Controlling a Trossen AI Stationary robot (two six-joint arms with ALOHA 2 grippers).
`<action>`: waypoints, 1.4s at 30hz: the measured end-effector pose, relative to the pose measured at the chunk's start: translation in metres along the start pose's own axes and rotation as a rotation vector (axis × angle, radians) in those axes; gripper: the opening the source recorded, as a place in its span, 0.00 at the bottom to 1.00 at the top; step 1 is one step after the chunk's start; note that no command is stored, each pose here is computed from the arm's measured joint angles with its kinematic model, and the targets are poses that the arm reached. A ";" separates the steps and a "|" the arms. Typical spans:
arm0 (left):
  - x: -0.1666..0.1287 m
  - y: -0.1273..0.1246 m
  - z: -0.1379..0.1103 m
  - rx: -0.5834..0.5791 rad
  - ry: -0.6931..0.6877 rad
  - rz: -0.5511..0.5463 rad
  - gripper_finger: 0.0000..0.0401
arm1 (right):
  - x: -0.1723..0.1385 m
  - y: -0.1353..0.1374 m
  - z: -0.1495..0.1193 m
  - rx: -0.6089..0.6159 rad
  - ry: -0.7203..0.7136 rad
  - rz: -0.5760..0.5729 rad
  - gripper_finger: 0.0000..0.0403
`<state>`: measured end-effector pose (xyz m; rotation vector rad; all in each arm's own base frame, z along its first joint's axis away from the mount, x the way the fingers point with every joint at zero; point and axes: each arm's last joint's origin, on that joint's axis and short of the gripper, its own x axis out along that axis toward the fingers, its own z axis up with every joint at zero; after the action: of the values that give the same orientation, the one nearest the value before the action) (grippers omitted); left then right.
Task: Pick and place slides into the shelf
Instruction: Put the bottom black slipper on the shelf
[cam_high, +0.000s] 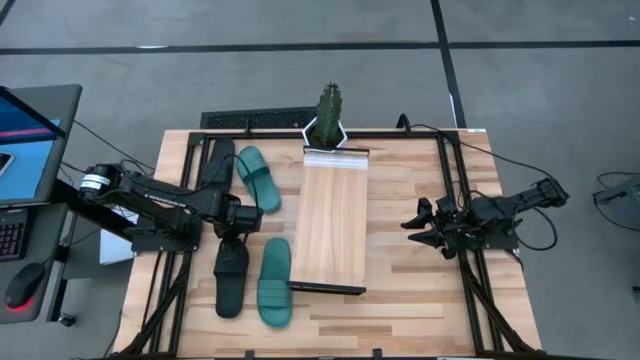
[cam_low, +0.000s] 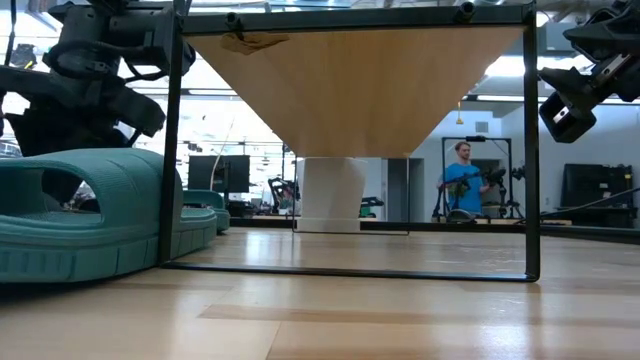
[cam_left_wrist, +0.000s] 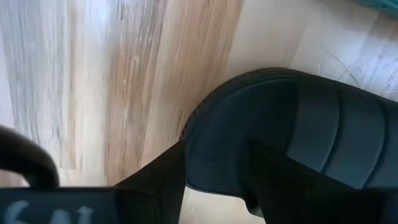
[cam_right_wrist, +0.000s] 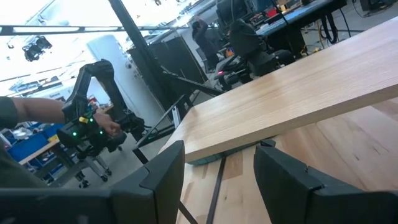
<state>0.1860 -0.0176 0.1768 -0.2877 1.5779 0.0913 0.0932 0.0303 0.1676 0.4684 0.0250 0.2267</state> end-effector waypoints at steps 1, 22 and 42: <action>0.000 0.000 0.000 0.008 -0.003 0.007 0.39 | 0.000 0.000 0.000 0.000 0.000 0.000 0.44; 0.061 0.002 0.018 0.069 0.256 0.026 0.35 | 0.000 0.000 0.000 0.007 0.001 0.002 0.44; 0.025 0.010 0.028 -0.060 0.290 -0.277 0.01 | 0.000 0.000 0.000 0.008 0.001 0.001 0.44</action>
<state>0.2109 -0.0048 0.1499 -0.5849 1.8077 -0.1236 0.0932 0.0304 0.1675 0.4760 0.0264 0.2281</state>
